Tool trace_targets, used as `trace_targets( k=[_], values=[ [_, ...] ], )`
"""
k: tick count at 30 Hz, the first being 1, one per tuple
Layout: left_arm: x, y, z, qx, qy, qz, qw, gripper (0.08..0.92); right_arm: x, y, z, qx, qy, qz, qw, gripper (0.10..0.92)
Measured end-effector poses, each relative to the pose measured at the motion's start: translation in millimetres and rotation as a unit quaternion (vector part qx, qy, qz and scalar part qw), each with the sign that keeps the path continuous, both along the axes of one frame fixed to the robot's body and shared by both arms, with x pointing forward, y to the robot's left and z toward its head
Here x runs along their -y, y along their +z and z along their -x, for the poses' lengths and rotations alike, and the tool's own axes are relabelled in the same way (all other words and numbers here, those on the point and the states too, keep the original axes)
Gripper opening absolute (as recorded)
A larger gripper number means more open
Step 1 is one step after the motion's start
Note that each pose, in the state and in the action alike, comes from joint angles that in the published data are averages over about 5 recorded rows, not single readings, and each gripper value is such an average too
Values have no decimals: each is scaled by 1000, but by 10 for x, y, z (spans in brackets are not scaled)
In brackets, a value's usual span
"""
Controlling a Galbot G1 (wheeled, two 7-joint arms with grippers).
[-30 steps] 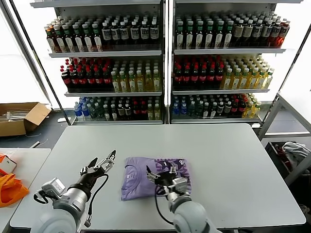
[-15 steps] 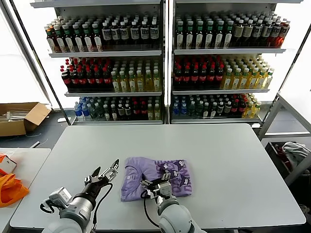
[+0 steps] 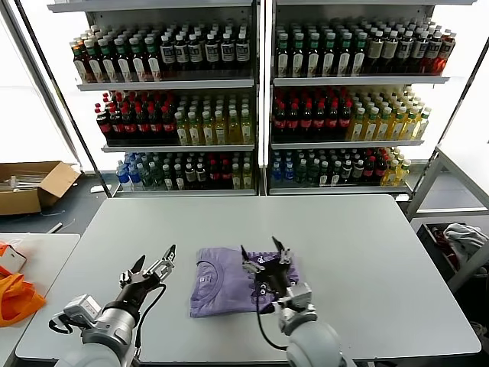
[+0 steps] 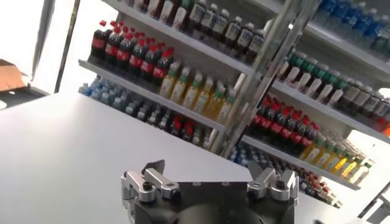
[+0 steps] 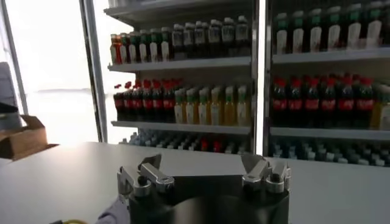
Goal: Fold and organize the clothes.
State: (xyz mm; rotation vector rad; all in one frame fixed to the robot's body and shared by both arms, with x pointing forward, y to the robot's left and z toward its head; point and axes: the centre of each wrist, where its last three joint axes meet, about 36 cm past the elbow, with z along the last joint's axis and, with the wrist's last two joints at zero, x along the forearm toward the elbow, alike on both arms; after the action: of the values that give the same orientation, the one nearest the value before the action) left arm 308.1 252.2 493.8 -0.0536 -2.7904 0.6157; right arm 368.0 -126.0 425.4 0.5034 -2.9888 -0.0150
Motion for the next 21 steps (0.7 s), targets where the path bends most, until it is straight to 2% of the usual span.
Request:
trace_targets(
  k=[6,13,21],
  values=[
    [-99,45,2,46,-8,-12,999,822,580,2,158,41,-37,-17,998,823],
    [-192,144,15,107,-33,-29,993,823,1138,-9,448,59,-69,-22,996,823],
    [-316,133,65,145,-52,-63,986,823,1480,-38,656,73,-88,-11,993,823]
  ],
)
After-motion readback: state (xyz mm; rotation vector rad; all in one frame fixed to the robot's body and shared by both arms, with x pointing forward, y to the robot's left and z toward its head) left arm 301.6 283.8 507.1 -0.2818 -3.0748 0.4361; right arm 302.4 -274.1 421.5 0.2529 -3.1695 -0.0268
